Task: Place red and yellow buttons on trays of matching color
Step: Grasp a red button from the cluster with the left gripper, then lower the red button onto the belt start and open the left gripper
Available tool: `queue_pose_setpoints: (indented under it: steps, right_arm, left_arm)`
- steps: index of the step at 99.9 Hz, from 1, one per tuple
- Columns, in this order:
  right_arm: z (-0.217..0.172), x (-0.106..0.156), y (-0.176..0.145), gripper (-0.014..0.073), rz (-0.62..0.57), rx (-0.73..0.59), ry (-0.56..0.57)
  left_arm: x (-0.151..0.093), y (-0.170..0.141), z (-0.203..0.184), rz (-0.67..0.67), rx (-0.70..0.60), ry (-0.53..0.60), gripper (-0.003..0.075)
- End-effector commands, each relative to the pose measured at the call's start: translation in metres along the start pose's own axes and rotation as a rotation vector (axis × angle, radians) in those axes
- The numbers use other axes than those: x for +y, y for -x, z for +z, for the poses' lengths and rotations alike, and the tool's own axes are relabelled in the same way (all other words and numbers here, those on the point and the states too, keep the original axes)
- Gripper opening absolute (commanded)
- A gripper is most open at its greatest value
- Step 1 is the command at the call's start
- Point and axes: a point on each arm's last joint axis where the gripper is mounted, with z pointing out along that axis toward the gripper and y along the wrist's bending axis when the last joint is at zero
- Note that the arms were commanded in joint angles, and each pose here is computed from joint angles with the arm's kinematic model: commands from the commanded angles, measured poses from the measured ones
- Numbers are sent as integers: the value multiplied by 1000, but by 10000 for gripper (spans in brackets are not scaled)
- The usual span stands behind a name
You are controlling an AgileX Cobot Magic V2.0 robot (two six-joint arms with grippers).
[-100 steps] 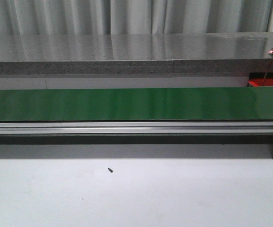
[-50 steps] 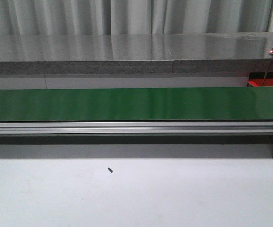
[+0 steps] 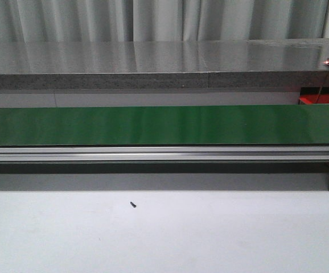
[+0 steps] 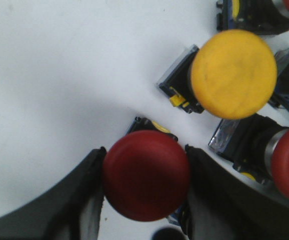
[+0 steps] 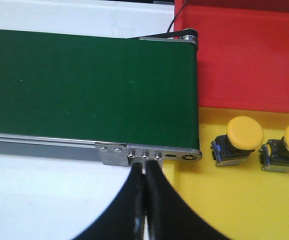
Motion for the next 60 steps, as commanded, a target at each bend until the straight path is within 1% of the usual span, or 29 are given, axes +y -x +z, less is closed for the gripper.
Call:
queue_pose_setpoints:
  steps: [1, 5, 10, 19, 36, 47, 53, 60]
  right_arm:
    - [-6, -1, 14, -70, -3, -103, -14]
    - [-6, -1, 14, -70, -3, -103, -14]
    - [-6, -1, 14, -70, -3, -103, -14]
    - [-6, -1, 14, -70, -3, -103, -14]
    - [-6, -1, 14, -70, -3, -103, -14]
    - [-6, -1, 14, -70, -3, -103, -14]
    - [-6, -1, 14, -70, -3, -103, -14]
    - [-6, -1, 14, -70, -3, -103, -14]
  left_arm:
    - [-7, 15, -33, -8, -125, -21, 196]
    - [-7, 16, -35, -3, -127, -20, 169]
    - [-8, 16, -40, 4, -135, -22, 157]
    - [-9, 18, -58, 8, -169, -23, 158]
    - [-17, 13, -109, 59, -261, -28, 158]
    - [-32, 7, -136, 101, -319, -45, 158]
    - [-47, 2, -147, 150, -338, -61, 158]
    - [-66, -5, -150, 204, -329, -86, 158]
